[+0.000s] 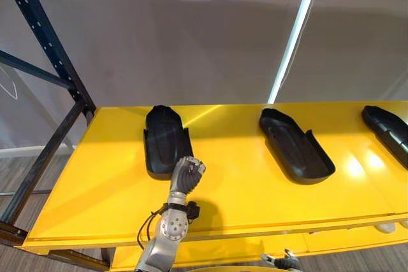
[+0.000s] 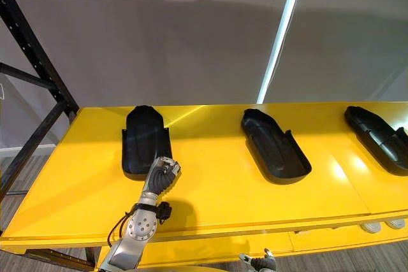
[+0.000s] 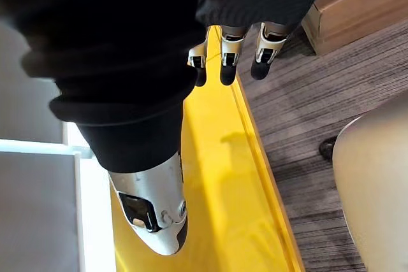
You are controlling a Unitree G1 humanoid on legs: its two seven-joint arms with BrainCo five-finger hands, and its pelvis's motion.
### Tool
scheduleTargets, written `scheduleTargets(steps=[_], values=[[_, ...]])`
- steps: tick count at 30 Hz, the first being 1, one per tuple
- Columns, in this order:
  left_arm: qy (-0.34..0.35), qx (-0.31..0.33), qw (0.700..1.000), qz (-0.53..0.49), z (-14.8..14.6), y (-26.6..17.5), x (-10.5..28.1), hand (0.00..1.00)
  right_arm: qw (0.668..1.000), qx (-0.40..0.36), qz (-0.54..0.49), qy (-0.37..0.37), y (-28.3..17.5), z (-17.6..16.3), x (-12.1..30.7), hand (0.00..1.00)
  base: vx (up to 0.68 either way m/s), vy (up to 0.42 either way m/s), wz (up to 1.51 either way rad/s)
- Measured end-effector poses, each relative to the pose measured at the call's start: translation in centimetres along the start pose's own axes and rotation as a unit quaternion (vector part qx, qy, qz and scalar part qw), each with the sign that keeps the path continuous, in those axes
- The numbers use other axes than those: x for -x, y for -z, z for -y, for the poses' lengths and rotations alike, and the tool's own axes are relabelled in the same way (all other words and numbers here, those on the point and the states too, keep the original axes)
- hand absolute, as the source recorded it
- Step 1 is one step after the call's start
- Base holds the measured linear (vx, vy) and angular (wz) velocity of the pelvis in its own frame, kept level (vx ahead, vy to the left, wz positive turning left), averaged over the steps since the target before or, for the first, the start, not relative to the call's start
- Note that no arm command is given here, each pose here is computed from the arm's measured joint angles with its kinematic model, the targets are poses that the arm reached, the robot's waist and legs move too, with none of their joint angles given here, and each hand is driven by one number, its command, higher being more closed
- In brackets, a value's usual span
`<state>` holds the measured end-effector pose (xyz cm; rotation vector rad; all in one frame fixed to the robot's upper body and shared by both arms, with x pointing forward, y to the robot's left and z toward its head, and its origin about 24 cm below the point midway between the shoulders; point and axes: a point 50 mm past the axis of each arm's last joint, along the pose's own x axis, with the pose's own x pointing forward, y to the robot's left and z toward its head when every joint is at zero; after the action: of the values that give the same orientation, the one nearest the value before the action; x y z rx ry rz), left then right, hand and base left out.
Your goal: Walk over and take plastic housings, then place them on the shelf
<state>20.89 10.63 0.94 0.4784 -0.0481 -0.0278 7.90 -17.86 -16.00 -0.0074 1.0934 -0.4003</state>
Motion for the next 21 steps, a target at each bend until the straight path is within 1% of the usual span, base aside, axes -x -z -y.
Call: scheduleTargets(steps=[5,8,17,21], values=[[-0.012,0.003,1.0,0.008,-0.2,-0.2,0.2,1.0,1.0,0.005,-0.009,0.0,0.2,0.0,-0.1,0.0,-0.01,-0.004,0.05],[-0.016,0.01,1.0,0.003,-0.3,-0.3,1.0,1.0,1.0,0.004,-0.008,0.008,0.2,-0.1,-0.1,0.0,-0.02,-0.003,0.04],[-0.044,0.051,0.998,0.018,-1.4,-1.7,1.8,1.0,1.0,0.005,-0.014,0.005,0.7,-0.3,0.1,0.0,-0.01,0.002,0.03],[-0.048,0.069,0.996,0.006,-1.2,-1.6,2.1,1.0,1.0,0.005,-0.015,0.006,0.8,-0.2,0.1,0.0,-0.04,-0.011,0.03]])
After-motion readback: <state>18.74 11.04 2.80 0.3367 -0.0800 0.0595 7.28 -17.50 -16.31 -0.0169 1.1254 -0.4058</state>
